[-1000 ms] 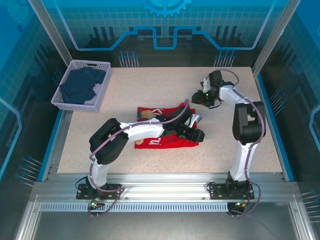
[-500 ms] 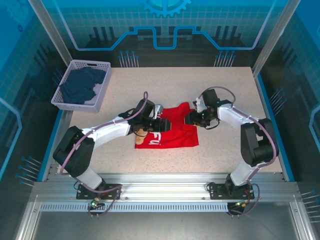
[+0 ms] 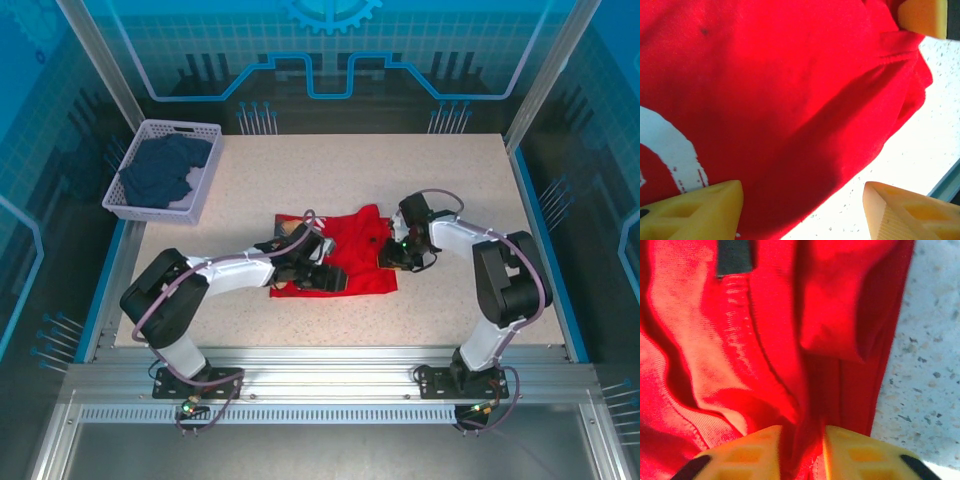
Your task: Fold the inside-out t-shirt
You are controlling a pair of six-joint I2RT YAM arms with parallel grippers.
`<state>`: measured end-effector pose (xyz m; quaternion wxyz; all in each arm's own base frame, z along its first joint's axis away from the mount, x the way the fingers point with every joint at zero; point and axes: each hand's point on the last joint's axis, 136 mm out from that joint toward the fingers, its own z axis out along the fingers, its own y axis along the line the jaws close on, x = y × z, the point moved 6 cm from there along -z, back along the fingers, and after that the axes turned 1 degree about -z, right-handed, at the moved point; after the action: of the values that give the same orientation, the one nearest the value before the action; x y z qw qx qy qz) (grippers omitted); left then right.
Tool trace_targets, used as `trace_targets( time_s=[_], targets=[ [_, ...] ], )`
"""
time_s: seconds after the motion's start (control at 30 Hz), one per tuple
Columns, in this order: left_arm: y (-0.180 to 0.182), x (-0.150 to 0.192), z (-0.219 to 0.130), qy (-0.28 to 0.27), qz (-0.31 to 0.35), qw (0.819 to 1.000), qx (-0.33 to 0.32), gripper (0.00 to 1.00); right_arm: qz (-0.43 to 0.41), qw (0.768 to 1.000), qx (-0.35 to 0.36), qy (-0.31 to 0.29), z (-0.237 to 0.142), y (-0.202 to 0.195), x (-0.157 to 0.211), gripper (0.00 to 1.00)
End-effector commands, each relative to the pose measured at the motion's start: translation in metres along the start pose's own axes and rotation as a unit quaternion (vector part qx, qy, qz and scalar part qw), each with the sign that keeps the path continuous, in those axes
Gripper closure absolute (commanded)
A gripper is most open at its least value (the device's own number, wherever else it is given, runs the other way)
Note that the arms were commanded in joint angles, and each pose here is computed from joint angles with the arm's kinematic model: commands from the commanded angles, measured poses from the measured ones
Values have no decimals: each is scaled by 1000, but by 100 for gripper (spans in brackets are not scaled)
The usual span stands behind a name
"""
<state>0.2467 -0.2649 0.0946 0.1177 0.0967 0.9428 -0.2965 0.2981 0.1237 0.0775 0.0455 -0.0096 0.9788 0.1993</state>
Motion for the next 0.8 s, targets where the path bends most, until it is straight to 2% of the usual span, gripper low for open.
trace_targets(
  time_s=[0.0,0.1,0.27,0.33,0.43,0.47,0.63,0.77],
  targets=[
    [3,8,8,-3,46,999,-28,34,8,1000,15,17,1,-5,9,81],
    [-2,9,6,-11,74,997,-33,33,12,999,41,10,-8,-8,9,84],
    [-17,12,4,-9,107,994,6,31,38,996,76,-1,-24,-20,11,86],
    [-27,9,-2,-16,118,992,29,31,46,995,84,-7,-30,-23,9,81],
    [-42,-2,-21,-58,132,988,53,29,47,995,88,-26,-39,-20,6,68],
    [-44,-8,-28,-73,131,987,55,28,36,995,81,-43,-43,-14,2,66],
    [-23,-34,-45,-104,78,991,23,27,-28,991,44,-124,-58,26,-37,56],
    [-10,-43,-56,-121,53,991,1,27,-34,989,45,-138,-51,31,-80,49]
  ],
)
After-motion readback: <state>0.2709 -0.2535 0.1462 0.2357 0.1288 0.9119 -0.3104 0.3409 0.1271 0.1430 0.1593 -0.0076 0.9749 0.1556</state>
